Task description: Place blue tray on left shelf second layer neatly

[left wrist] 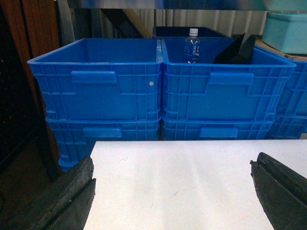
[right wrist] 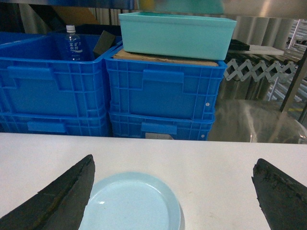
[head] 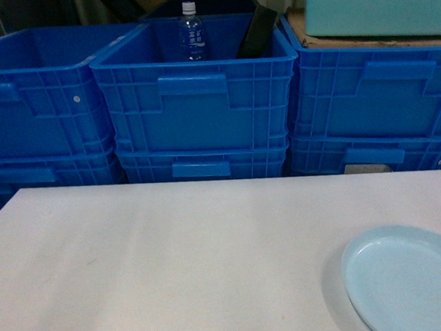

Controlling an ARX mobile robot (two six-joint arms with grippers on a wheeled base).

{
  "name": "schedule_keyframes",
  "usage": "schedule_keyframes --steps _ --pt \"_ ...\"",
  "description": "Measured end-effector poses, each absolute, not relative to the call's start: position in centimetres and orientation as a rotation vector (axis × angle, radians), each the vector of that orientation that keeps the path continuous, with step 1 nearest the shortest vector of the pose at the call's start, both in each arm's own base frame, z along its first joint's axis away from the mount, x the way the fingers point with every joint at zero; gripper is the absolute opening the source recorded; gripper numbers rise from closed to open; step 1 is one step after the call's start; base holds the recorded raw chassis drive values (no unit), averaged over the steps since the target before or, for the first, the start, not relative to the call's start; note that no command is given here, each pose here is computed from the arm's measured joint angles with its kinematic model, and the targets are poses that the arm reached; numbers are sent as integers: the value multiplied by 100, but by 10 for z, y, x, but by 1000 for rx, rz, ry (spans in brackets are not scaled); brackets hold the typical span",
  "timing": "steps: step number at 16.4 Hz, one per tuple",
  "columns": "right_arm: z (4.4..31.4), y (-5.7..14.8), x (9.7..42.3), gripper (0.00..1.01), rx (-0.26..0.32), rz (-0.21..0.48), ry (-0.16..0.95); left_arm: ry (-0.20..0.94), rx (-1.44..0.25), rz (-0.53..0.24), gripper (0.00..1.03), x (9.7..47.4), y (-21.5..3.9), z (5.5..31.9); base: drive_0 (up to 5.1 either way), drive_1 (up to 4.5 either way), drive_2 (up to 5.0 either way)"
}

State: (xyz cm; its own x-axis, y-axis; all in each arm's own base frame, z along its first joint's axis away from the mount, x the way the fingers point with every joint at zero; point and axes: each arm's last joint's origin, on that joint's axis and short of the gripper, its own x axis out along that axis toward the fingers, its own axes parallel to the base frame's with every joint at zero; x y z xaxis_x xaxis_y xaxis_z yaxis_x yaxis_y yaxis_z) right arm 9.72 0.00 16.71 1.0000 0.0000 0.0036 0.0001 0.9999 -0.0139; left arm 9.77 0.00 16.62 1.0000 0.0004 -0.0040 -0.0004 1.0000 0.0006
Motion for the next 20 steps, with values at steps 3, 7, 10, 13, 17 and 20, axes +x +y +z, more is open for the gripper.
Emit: schedule_keyframes --steps 3,7,10,13,17,20 --pt "167 0 97 98 -14 0 -3 4 1 0 98 98 0 166 0 0 0" --pt "167 0 97 98 -14 0 -4 4 1 0 98 98 0 166 0 0 0" --pt "167 0 97 98 -14 0 -4 4 1 0 98 98 0 166 0 0 0" --pt "167 0 97 98 -14 0 -3 4 1 0 98 98 0 166 0 0 0" --pt "167 0 97 98 -14 0 -3 4 1 0 98 98 0 166 0 0 0" --pt "167 0 97 98 -14 0 -4 4 1 0 98 98 0 166 0 0 0"
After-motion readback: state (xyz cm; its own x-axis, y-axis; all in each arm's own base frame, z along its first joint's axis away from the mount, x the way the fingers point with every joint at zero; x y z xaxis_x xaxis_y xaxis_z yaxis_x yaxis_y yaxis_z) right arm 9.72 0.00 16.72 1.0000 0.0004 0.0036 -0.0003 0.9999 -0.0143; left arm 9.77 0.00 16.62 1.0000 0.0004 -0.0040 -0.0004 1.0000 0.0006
